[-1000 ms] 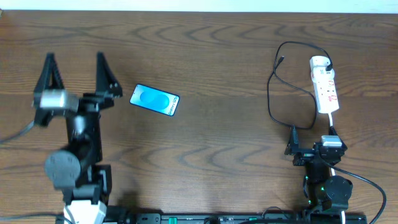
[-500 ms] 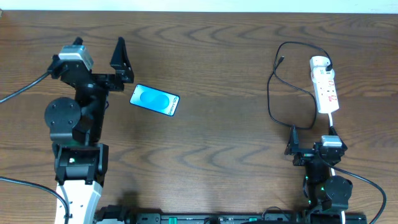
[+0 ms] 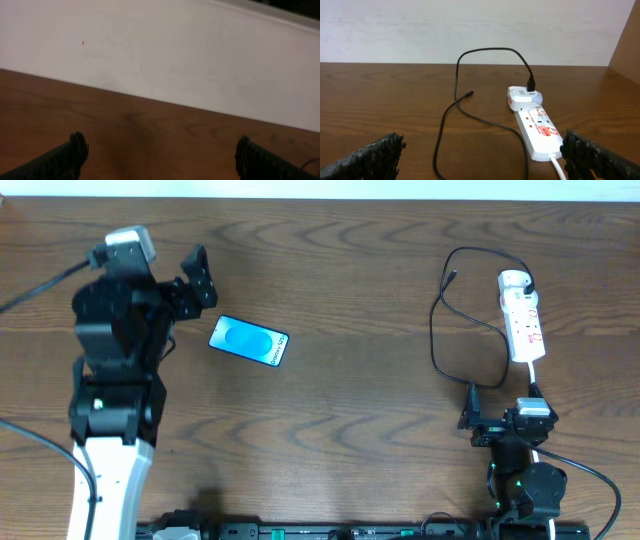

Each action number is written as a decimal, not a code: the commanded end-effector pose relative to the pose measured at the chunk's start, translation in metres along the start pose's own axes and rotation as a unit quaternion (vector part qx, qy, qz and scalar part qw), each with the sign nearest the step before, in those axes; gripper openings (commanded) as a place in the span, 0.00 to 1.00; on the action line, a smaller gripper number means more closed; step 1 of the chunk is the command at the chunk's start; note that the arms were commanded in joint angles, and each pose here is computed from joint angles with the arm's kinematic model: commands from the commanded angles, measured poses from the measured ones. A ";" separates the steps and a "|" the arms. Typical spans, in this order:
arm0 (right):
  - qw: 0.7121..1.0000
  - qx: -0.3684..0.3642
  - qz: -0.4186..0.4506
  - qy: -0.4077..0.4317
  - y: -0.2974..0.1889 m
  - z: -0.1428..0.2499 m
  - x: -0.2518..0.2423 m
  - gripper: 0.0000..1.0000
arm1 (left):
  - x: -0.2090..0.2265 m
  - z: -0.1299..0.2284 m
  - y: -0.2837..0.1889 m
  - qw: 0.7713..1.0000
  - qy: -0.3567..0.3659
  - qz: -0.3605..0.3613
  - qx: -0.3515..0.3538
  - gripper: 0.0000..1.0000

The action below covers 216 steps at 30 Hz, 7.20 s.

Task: Plug charger to phone and switch on socket
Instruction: 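Raise the left gripper open and swing it over the blue phone, then lower the left gripper onto the phone and close on its edge, then lift the phone with the left gripper and tilt it upright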

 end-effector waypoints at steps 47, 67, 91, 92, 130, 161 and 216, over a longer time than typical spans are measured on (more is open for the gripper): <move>1.000 0.000 0.001 0.008 0.000 0.001 0.000 0.99 | -0.004 0.088 0.154 0.927 0.008 -0.015 0.374 0.96; 1.000 0.000 0.001 0.008 0.000 0.001 0.000 0.99 | 0.014 0.144 0.129 0.845 -0.221 -0.192 0.447 0.96; 1.000 0.000 0.001 0.008 0.000 0.001 0.000 0.99 | -0.005 0.265 0.144 0.719 -0.319 -0.318 0.529 0.96; 1.000 0.000 0.001 0.008 0.000 0.001 0.000 0.99 | -0.005 0.266 0.144 0.715 -0.326 -0.323 0.527 0.96; 1.000 0.000 0.001 0.008 0.000 0.001 0.000 0.99 | -0.003 0.282 0.145 0.713 -0.339 -0.322 0.522 0.77; 1.000 0.000 0.001 0.008 0.000 0.001 0.000 0.99 | -0.057 0.260 0.131 0.696 -0.350 -0.083 0.622 0.66; 1.000 0.000 0.001 0.008 0.000 0.001 0.000 0.99 | -0.157 0.196 0.091 0.513 -0.438 0.354 0.648 0.66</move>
Point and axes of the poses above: each gripper's point midway between its finger pads, its own y axis out along the fingers, its own x axis along the line the jaws close on, z = x × y, the point moved 5 cm from there along -y, back along the fingers, and after that the axes turned 5 degrees about y, right-handed, at the moved point
